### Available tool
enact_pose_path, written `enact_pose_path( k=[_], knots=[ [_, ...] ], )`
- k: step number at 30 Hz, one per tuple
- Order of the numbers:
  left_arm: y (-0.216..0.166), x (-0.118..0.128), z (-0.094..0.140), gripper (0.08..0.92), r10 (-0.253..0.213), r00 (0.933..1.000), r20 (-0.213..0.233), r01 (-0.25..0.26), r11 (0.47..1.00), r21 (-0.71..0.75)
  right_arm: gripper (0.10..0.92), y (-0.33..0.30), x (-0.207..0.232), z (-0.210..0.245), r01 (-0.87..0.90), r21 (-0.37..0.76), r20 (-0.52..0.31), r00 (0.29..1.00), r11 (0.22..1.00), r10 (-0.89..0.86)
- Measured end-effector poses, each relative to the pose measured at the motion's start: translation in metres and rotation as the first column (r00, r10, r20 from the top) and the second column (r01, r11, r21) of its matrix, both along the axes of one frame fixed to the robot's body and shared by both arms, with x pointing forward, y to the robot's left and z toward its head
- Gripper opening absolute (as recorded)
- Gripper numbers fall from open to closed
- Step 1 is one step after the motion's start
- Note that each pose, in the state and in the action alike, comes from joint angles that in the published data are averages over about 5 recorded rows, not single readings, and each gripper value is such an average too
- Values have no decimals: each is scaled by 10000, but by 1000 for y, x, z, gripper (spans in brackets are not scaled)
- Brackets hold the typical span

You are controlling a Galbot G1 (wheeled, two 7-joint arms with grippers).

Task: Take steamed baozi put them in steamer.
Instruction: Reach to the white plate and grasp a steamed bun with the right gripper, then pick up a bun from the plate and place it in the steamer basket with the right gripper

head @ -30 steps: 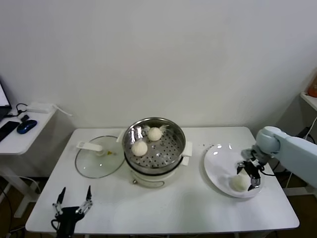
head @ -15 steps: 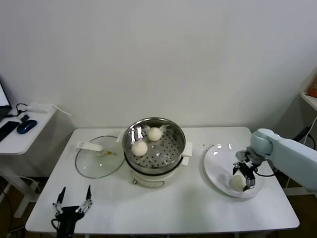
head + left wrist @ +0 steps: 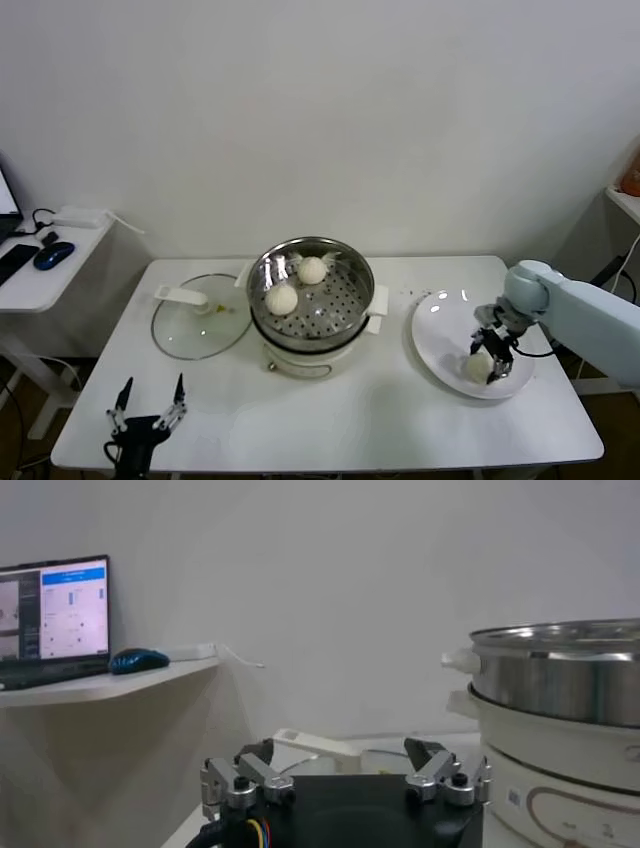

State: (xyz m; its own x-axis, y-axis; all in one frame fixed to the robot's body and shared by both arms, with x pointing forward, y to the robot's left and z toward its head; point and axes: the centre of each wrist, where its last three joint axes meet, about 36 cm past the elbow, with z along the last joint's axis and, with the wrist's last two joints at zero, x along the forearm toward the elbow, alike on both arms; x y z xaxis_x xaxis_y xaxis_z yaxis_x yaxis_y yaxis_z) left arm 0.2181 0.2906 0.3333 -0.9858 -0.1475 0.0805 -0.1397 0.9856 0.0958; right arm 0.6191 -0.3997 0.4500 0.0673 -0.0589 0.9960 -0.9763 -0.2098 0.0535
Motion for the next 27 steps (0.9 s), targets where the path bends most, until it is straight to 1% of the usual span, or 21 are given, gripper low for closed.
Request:
enact_pose_path(
  k=[6,9,15,18,21,27],
  knots=[
    [0,0,-1,823,4,10000,-8,-4,10000,-6,662,0,1,13,-147,145,94,9998,9998,146],
    [0,2,-1,823,-2,10000,3,2,10000,-13,662,5,2,26,-467,208,212,9987,9987,462],
    [-2,6,0,823,-37,10000,51,37,10000,6,662,39,8,74,-2095,182,881,9743,9776,2072],
    [-3,7,0,823,-45,10000,57,45,10000,33,662,63,10,104,-3172,-5,1365,9394,9483,3143],
    [-4,7,1,823,-45,10000,72,45,10000,42,662,87,9,135,-4202,-302,1874,8889,9069,4181],
    [-5,8,3,823,-38,9999,131,38,10000,58,662,141,4,196,-6002,-1048,2799,7473,7930,6027]
  ],
)
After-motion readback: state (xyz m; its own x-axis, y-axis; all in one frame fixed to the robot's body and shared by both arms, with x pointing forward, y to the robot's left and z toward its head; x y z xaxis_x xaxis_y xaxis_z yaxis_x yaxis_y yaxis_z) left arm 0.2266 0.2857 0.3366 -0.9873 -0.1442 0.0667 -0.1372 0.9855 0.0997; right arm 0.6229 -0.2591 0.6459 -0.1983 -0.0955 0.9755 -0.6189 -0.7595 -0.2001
